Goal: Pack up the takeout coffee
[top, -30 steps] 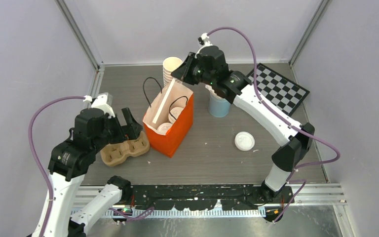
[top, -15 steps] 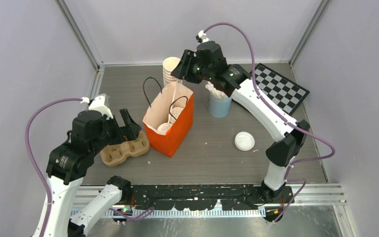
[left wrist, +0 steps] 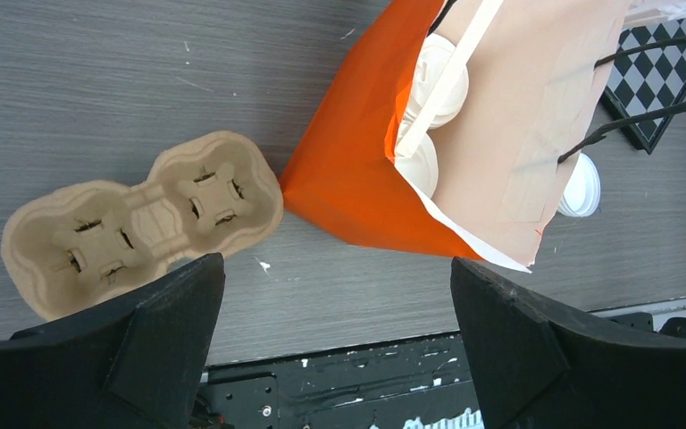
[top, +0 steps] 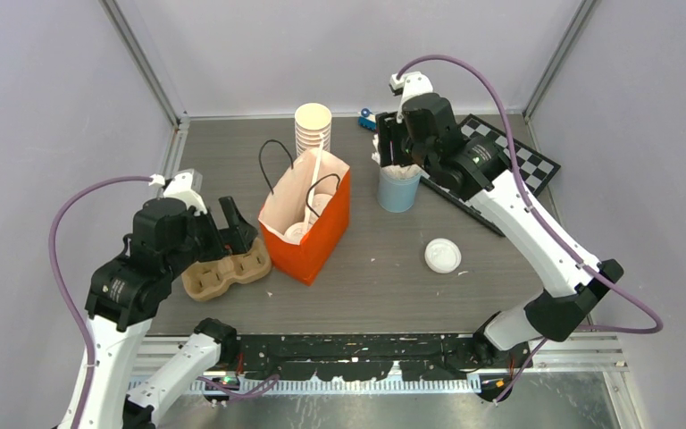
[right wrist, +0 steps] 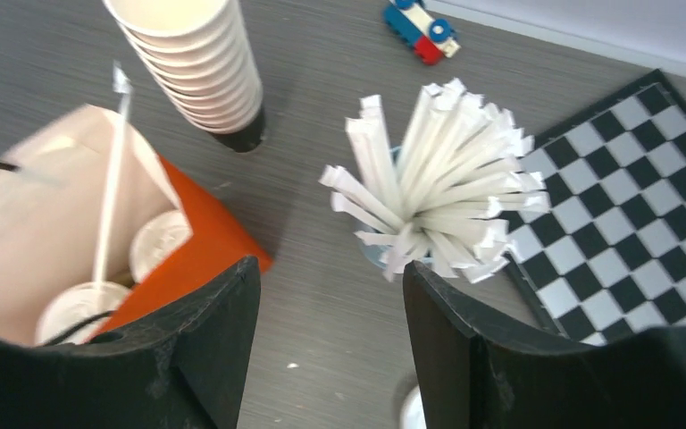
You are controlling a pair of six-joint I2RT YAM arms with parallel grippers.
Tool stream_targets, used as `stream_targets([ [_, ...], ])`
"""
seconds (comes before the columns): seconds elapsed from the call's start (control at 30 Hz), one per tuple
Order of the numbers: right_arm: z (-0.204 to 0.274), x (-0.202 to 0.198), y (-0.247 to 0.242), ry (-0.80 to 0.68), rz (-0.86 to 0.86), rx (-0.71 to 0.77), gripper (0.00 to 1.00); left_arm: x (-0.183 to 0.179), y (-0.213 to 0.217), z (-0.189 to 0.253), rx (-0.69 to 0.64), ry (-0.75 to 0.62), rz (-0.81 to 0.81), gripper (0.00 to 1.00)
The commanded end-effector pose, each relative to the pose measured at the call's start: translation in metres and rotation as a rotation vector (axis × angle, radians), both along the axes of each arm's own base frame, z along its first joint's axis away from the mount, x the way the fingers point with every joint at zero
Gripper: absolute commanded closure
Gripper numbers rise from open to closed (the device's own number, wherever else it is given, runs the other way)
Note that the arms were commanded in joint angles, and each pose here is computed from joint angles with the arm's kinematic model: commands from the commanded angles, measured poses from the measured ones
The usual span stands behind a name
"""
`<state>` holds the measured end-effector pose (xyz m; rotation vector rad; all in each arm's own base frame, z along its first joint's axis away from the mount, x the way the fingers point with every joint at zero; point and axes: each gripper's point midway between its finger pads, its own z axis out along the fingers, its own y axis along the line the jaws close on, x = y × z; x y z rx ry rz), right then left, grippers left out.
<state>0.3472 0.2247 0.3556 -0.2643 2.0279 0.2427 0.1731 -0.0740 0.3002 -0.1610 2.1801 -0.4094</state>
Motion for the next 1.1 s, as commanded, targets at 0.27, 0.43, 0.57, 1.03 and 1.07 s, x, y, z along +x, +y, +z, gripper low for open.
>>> stream_targets([
  [0.27, -0.029, 0.030, -0.036, -0.006, -0.019, -0.194, 0.36, 0.001, -0.010, -0.004, -0.032, 0.001, -0.043, 0.00],
  [0.43, -0.044, 0.037, -0.030, 0.029, -0.023, -0.186, 0.41, 0.002, -0.010, -0.001, -0.025, -0.002, -0.049, 0.00],
  [0.57, -0.054, 0.037, -0.025, 0.062, -0.023, -0.163, 0.44, 0.000, -0.007, 0.002, -0.016, -0.011, -0.044, 0.00],
  [1.03, -0.050, 0.034, -0.036, 0.061, -0.060, -0.186, 0.96, -0.003, -0.003, 0.004, -0.008, -0.026, -0.037, 0.00],
  [1.07, -0.047, 0.034, -0.036, 0.057, -0.060, -0.188, 0.99, -0.003, -0.003, 0.004, -0.007, -0.026, -0.036, 0.00],
])
